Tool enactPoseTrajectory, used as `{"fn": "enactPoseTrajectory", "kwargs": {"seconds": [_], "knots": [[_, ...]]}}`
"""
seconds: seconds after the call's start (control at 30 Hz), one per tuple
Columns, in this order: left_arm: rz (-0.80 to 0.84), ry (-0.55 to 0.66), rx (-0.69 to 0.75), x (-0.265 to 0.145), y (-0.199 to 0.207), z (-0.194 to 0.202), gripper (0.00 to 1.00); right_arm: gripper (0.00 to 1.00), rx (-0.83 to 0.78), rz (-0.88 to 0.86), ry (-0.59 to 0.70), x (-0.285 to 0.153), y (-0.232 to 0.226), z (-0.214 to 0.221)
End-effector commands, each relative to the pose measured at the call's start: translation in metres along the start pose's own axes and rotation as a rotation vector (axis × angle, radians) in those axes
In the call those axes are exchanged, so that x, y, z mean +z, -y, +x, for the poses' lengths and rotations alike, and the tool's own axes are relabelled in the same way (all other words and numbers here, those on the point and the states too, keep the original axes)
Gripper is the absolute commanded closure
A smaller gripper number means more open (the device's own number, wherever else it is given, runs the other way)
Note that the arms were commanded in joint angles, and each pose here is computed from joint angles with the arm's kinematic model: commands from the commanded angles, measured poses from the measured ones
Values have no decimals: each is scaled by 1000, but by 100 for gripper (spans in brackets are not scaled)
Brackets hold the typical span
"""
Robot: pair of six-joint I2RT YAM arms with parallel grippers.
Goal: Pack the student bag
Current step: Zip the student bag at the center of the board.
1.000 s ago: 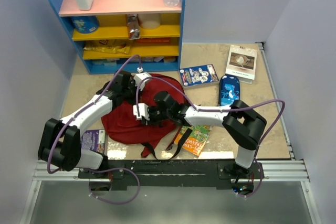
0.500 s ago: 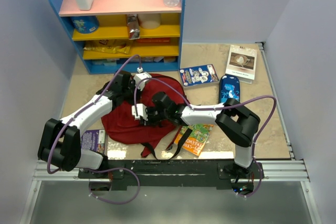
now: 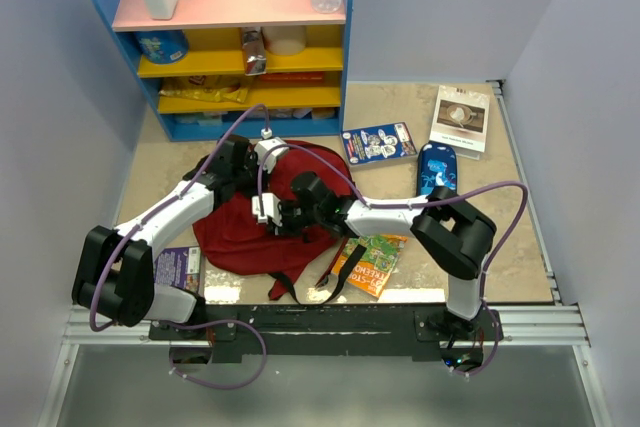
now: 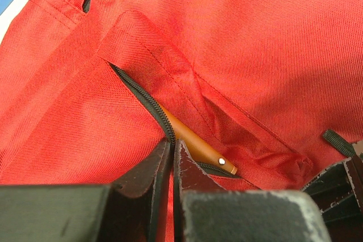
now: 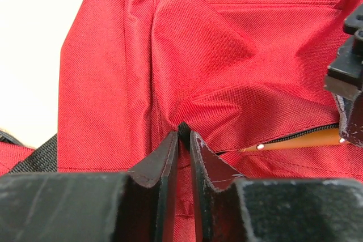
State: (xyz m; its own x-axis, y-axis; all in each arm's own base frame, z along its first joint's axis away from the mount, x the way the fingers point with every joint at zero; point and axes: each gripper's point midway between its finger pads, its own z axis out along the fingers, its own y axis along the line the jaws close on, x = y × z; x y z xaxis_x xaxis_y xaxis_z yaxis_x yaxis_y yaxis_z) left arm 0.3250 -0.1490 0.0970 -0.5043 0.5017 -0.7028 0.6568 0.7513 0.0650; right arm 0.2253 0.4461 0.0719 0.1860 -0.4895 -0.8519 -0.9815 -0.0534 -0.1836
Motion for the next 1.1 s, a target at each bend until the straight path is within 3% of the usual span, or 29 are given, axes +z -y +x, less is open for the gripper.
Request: {"fn": "enactPoseTrajectory", "kwargs": {"seconds": [0.0, 0.57, 0.67, 0.87, 0.97, 1.07], "knots": [[22, 41, 16, -4, 5, -6, 90, 84, -23, 25, 81, -1, 17, -27], [28, 45, 13, -6, 5, -8, 90, 82, 35, 2, 127, 1, 26, -26], [25, 42, 19, -9, 4, -10, 76, 85, 51, -3, 125, 4, 24, -21], [52, 37, 76, -31, 8, -17, 26, 86, 82, -11, 131, 2, 18, -18], [154, 23, 154, -52, 24, -7, 15, 86, 105, 18, 131, -2, 23, -15], [231, -14, 229, -68, 41, 16, 14, 87, 154, 47, 135, -6, 32, -10]]}}
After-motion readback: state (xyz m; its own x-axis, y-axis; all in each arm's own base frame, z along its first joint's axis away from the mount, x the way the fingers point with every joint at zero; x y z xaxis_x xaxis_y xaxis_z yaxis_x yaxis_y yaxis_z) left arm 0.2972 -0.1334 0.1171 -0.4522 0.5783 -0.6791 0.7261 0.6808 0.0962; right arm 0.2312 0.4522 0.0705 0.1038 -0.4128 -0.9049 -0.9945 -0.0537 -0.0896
